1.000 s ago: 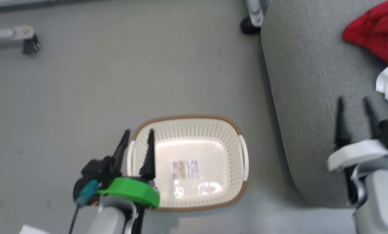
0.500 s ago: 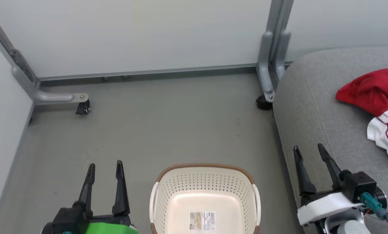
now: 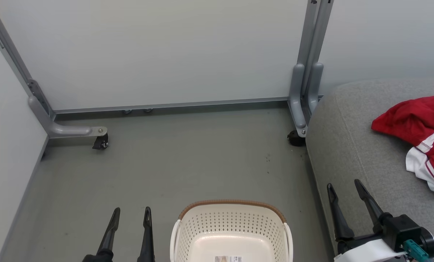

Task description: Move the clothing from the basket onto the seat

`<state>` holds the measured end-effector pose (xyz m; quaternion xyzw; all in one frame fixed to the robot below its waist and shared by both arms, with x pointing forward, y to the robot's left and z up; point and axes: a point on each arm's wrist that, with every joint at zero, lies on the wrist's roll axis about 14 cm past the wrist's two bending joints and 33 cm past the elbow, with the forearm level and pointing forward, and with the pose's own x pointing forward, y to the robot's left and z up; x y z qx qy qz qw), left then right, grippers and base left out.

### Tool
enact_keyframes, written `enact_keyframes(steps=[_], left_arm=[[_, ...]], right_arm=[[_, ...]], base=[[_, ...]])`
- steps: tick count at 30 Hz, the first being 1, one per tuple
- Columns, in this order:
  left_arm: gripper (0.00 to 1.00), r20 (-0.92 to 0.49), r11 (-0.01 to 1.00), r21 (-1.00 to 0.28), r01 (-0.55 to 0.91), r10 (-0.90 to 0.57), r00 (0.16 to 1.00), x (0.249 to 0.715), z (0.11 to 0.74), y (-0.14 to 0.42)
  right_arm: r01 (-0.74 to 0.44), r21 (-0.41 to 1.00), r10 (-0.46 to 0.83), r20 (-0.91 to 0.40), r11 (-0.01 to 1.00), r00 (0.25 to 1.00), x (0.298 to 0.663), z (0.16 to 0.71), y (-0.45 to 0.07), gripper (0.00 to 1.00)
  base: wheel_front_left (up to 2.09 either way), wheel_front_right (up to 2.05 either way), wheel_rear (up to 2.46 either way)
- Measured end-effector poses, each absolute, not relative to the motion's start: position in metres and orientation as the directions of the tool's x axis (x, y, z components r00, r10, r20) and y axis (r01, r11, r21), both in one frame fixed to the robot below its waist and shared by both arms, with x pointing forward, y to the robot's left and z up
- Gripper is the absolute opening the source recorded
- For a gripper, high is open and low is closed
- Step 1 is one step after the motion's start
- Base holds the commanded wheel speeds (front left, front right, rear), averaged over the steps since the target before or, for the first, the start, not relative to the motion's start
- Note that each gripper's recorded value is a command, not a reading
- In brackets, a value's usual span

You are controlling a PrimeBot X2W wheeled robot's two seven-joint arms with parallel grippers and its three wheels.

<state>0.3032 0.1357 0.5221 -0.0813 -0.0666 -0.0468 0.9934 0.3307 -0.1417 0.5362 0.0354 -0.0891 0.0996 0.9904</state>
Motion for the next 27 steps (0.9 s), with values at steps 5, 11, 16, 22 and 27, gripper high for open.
enact_keyframes(steps=[5, 11, 16, 22, 27], left_arm=[[1.00, 0.134, 0.983, -0.150, 0.103, -0.083, 0.988, 0.303, 0.520, 0.135], [1.00, 0.126, 0.983, -0.151, 0.101, -0.083, 0.989, 0.303, 0.518, 0.134], [0.00, 0.121, 0.984, -0.141, 0.105, -0.088, 0.989, 0.303, 0.516, 0.133], [0.00, 0.072, 0.979, -0.181, 0.091, -0.079, 0.994, 0.302, 0.503, 0.134], [0.00, 0.038, 0.958, -0.279, 0.067, -0.058, 0.998, 0.304, 0.496, 0.140]], right_arm=[[-0.195, 0.051, 0.184, 0.178, 0.979, 0.967, 0.328, 0.534, -0.144, 1.00], [-0.183, 0.055, 0.171, 0.172, 0.982, 0.970, 0.328, 0.532, -0.147, 1.00], [-0.179, 0.059, 0.167, 0.161, 0.982, 0.973, 0.328, 0.528, -0.148, 0.00], [-0.167, 0.107, 0.156, 0.108, 0.980, 0.982, 0.325, 0.512, -0.150, 0.00], [-0.144, 0.209, 0.128, 0.086, 0.967, 0.988, 0.326, 0.507, -0.155, 0.00]], base=[[0.00, 0.00, 0.00], [0.00, 0.00, 0.00], [0.00, 0.00, 0.00], [0.00, 0.00, 0.00], [0.00, 0.00, 0.00]])
